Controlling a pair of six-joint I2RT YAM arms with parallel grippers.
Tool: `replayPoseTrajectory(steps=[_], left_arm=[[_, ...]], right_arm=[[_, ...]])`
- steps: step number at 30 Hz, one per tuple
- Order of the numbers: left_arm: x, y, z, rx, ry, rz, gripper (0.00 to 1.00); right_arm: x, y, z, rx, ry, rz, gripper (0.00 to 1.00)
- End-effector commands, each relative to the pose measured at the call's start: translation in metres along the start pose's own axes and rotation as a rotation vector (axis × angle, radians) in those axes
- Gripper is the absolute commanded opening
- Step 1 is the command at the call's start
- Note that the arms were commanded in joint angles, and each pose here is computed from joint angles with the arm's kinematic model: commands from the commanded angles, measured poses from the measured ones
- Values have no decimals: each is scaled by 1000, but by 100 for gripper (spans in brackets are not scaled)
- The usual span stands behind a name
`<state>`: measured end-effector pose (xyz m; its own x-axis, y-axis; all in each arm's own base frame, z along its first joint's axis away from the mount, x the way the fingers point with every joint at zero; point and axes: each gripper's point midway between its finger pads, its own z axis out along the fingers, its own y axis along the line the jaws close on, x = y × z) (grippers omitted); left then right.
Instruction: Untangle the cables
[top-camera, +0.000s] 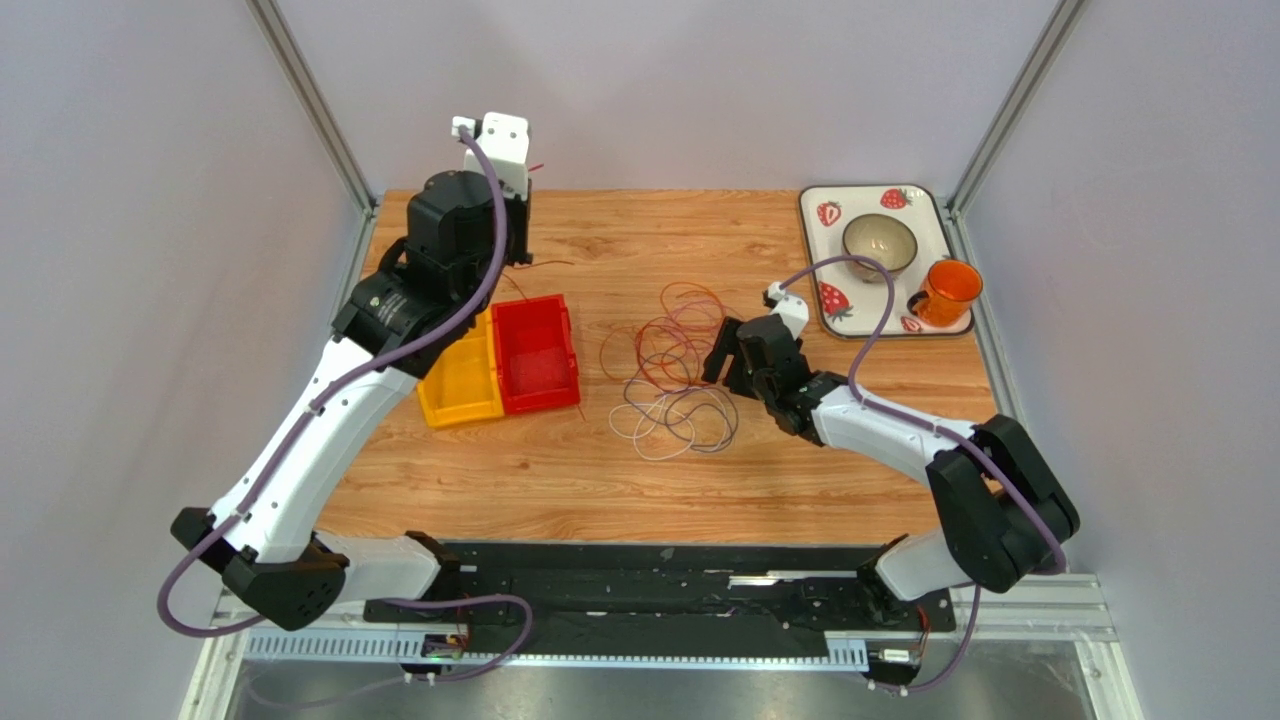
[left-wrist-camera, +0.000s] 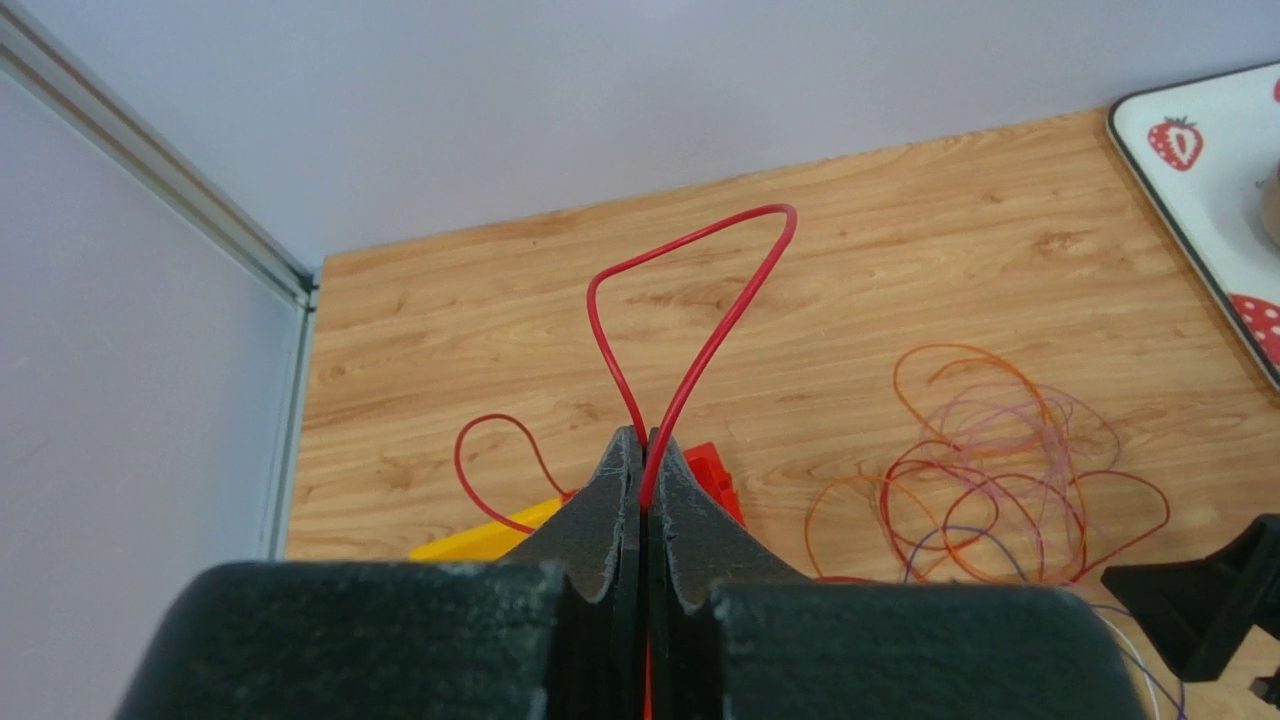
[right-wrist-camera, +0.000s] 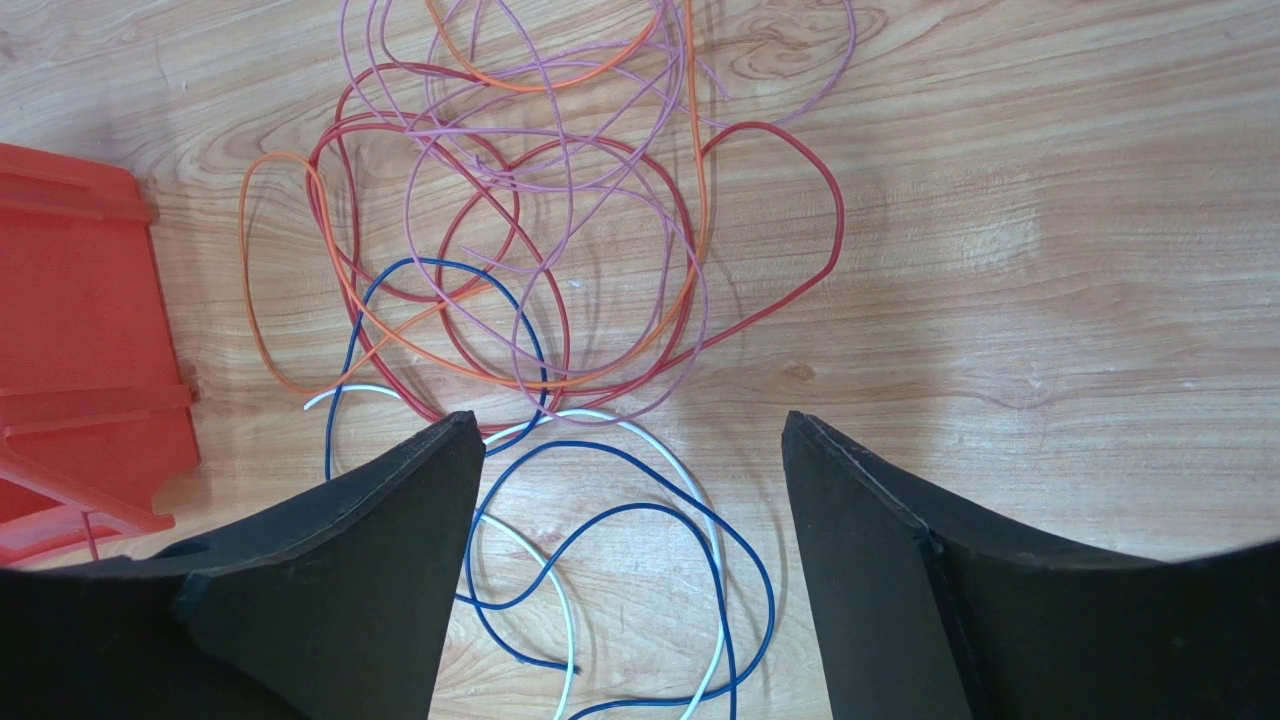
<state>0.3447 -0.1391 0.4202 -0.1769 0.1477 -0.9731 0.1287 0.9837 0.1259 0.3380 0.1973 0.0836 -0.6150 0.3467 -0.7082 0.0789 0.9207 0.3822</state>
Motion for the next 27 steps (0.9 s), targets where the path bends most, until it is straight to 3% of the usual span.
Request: replayPoseTrajectory(steps=[1,6,10,18,27], left_arm=[[20,-1,12,30,22,-41,0],[58,-21,19,98,110,-98,0],[111,-31,18,115,209,-149,0],[152,-39,12,149,274,-281,0],[188,-24,48,186,355,-476,0]], right_arm=[[-20,14,-1,-33,-45,9,77],[-20,13,-1,-32,-46,9,77],[-19,14,-1,-32,-44,10,77],[-19,14,-2,-34,-44,8,77],[-18,14,-2,-34,-40,8,77]])
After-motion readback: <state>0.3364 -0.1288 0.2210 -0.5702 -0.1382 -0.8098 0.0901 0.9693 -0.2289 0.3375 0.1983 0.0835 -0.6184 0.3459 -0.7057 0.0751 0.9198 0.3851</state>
